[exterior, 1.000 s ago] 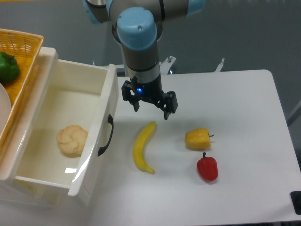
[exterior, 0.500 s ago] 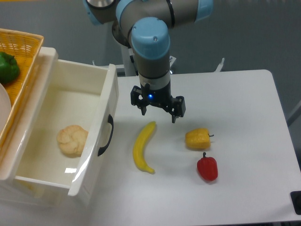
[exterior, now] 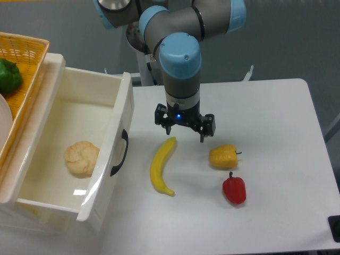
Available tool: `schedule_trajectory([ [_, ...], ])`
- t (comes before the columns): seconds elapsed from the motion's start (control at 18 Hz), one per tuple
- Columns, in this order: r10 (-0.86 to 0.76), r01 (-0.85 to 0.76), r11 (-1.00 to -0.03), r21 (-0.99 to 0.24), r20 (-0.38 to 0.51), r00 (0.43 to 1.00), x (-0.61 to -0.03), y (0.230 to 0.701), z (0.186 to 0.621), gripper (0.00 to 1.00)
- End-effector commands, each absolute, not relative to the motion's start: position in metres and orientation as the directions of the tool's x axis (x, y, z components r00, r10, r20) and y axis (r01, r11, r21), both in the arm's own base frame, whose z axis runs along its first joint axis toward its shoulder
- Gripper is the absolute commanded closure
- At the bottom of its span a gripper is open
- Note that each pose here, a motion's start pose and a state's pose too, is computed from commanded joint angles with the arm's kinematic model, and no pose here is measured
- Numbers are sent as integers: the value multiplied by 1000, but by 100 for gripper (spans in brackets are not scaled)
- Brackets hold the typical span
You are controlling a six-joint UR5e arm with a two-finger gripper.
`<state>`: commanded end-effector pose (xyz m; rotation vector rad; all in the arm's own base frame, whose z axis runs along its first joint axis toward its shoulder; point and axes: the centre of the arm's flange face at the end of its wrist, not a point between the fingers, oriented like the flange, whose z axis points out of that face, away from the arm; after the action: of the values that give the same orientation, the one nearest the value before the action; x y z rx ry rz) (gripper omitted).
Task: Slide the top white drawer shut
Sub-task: 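Lower the open gripper toward the table beside the banana, then move the gripper toward the open drawer's front panel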
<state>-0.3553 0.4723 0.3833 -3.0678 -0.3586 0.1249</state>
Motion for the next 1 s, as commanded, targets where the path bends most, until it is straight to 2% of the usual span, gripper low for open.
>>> schedule_trajectory([
  [0.33, 280, 278, -960, -42, -56, 958, -362, 473, 369, 0],
  [0.78, 360, 360, -933, -21, -24, 933, -348, 495, 339, 0],
  [1.0, 364, 369, -927, -64, 69, 929, -348, 507, 333, 0],
])
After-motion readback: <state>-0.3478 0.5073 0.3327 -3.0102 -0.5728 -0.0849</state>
